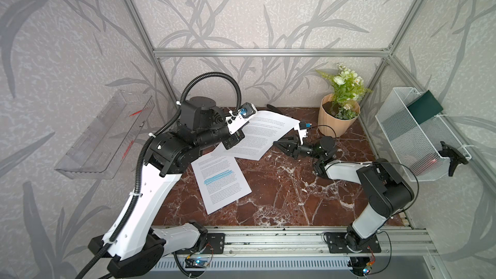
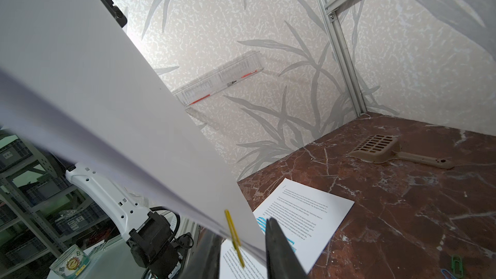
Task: Unclip the paperclips from the documents
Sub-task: Remove the paper clip from the document.
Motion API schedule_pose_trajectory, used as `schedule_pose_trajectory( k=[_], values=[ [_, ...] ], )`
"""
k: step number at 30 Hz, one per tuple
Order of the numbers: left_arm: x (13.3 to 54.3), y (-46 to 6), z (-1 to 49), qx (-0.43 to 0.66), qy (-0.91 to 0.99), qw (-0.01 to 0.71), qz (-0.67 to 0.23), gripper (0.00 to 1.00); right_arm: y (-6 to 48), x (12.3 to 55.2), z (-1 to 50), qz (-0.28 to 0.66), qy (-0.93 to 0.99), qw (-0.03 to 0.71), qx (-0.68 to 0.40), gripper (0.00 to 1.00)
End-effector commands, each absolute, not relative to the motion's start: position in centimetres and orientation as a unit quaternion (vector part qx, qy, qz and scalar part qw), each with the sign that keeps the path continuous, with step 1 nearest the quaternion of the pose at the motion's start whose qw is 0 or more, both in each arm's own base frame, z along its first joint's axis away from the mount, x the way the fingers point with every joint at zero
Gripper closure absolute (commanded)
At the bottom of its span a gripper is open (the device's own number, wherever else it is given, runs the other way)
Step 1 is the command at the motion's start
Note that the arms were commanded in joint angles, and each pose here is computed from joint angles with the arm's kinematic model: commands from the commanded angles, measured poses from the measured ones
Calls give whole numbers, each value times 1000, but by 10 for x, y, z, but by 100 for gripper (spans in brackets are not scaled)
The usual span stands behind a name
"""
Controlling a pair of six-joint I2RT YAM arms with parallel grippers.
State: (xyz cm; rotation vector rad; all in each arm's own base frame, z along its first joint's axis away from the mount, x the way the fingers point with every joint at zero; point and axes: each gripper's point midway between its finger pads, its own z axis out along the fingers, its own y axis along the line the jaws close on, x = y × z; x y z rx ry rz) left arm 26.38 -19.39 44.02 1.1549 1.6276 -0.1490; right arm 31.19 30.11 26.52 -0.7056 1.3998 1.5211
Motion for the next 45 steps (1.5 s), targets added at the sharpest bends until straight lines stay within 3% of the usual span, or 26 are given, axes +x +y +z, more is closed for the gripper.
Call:
schedule_pose_trajectory(
  k=[1,8,18,30,45],
  values=[
    [260,-191,450,482,676,554,-63,100,300,308,273,622,553,466,-299,75],
    [260,-191,451,482,674,556,-63,100,300,305,265,623,559,457,-301,71],
    [260,-191,452,482,673,558,-64,100,300,304,263,623,561,455,-298,77],
    [259,-188,453,480,673,559,-60,100,300,306,260,624,569,450,-292,93],
    [260,-187,454,479,673,560,-55,100,300,306,259,627,572,443,-288,100]
  ],
)
